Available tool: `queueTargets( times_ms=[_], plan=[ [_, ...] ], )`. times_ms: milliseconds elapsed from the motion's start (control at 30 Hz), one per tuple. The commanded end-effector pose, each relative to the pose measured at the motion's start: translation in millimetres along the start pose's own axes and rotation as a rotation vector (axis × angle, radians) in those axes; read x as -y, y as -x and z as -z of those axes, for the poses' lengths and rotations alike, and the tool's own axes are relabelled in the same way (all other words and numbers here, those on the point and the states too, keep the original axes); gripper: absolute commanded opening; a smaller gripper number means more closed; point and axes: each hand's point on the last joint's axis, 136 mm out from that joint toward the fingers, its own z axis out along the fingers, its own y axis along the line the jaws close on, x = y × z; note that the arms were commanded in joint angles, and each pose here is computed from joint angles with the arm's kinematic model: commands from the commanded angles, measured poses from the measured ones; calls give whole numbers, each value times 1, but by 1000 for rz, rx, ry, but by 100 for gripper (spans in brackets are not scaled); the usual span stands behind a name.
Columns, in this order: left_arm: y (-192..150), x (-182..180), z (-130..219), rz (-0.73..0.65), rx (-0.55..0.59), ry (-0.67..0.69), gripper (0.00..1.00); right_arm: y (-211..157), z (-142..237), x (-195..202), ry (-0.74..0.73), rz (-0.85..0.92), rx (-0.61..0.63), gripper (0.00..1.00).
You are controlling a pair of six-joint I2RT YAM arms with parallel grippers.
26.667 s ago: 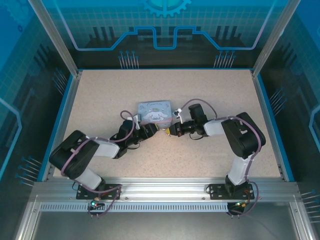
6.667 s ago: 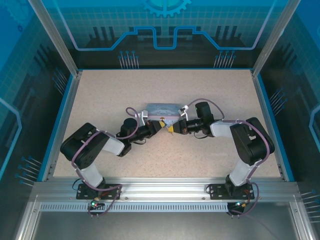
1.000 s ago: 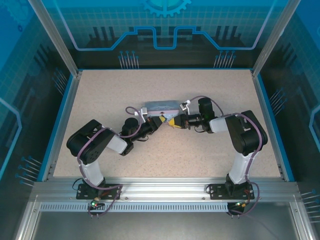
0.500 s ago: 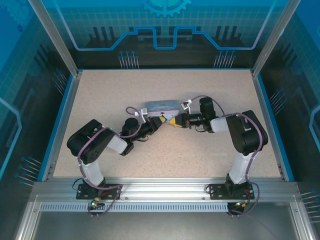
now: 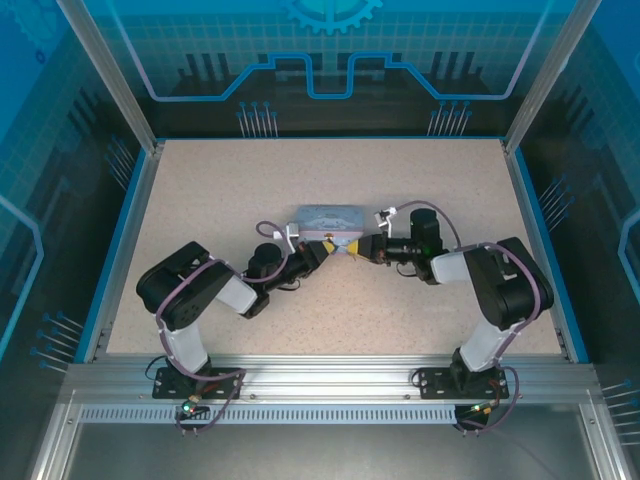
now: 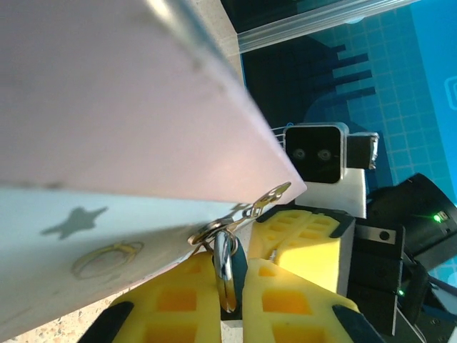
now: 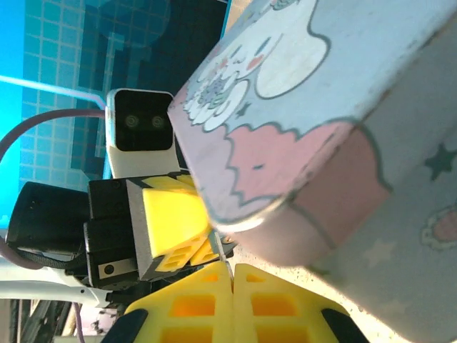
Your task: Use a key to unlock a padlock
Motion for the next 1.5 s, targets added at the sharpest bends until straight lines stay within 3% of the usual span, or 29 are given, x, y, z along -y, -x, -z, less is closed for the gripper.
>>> queueTargets(
  times_ms=[0,267,633,1467],
  plan=[
    [12,18,4,-20,75,-31,0,5,12,-6,-32,47,62,0],
    [21,30,3,-60,179,-10,0,-15,15,-7,-105,34,125,0],
    [22,36,-5,-20,201,-30,0,-10,1,-9,-90,-7,231,0],
    [17,35,-7,-18,172,-37,0,0,-17,-20,-35,12,189,0]
  ],
)
